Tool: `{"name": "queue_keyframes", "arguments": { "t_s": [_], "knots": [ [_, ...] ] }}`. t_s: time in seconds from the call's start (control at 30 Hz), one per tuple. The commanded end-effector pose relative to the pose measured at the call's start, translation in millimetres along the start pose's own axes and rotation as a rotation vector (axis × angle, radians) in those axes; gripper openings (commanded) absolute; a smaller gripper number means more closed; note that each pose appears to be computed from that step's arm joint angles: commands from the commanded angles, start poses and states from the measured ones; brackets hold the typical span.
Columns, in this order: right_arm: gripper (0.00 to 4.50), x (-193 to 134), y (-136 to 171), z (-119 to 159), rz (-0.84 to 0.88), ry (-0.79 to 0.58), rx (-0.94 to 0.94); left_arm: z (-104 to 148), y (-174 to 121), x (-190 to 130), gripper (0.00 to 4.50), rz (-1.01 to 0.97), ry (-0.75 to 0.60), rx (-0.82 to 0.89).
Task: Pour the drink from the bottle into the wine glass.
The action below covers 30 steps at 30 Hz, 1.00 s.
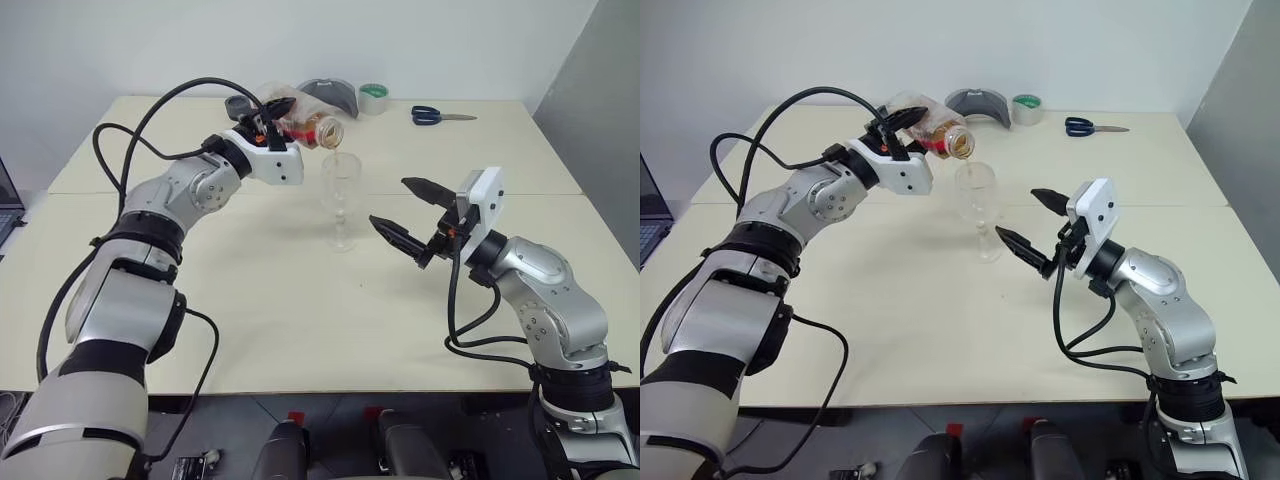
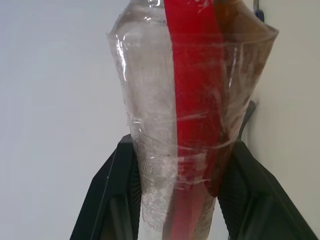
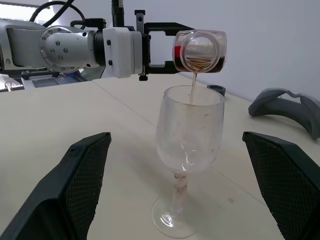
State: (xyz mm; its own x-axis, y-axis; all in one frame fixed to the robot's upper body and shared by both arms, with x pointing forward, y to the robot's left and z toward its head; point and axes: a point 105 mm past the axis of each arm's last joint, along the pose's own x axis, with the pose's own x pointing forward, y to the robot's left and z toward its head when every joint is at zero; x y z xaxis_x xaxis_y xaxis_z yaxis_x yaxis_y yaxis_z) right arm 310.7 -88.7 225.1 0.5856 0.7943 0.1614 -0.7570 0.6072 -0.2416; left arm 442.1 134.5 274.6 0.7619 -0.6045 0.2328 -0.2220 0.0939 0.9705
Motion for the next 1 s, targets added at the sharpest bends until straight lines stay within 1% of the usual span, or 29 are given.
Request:
{"name": "queue_keyframes", "arguments": {
  "t_s": [0.03,0.73,1.0],
  "knots": [
    [4.50,0.1,3.9,12.0,0.017,-0.043,-0.033,0.5,30.9,3.6,1.69,0.087,-0.015,0.040],
    [4.50,3.8,14.6,4.9,0.018,-0.054,0.008,-2.2,30.2,2.0,1.69,0.084,-0.013,0.092],
    [4.50,4.3,13.8,4.0,0.011,-0.054,0.013,-2.2,32.1,2.4,1.69,0.087,-0.015,0.106]
  ]
}}
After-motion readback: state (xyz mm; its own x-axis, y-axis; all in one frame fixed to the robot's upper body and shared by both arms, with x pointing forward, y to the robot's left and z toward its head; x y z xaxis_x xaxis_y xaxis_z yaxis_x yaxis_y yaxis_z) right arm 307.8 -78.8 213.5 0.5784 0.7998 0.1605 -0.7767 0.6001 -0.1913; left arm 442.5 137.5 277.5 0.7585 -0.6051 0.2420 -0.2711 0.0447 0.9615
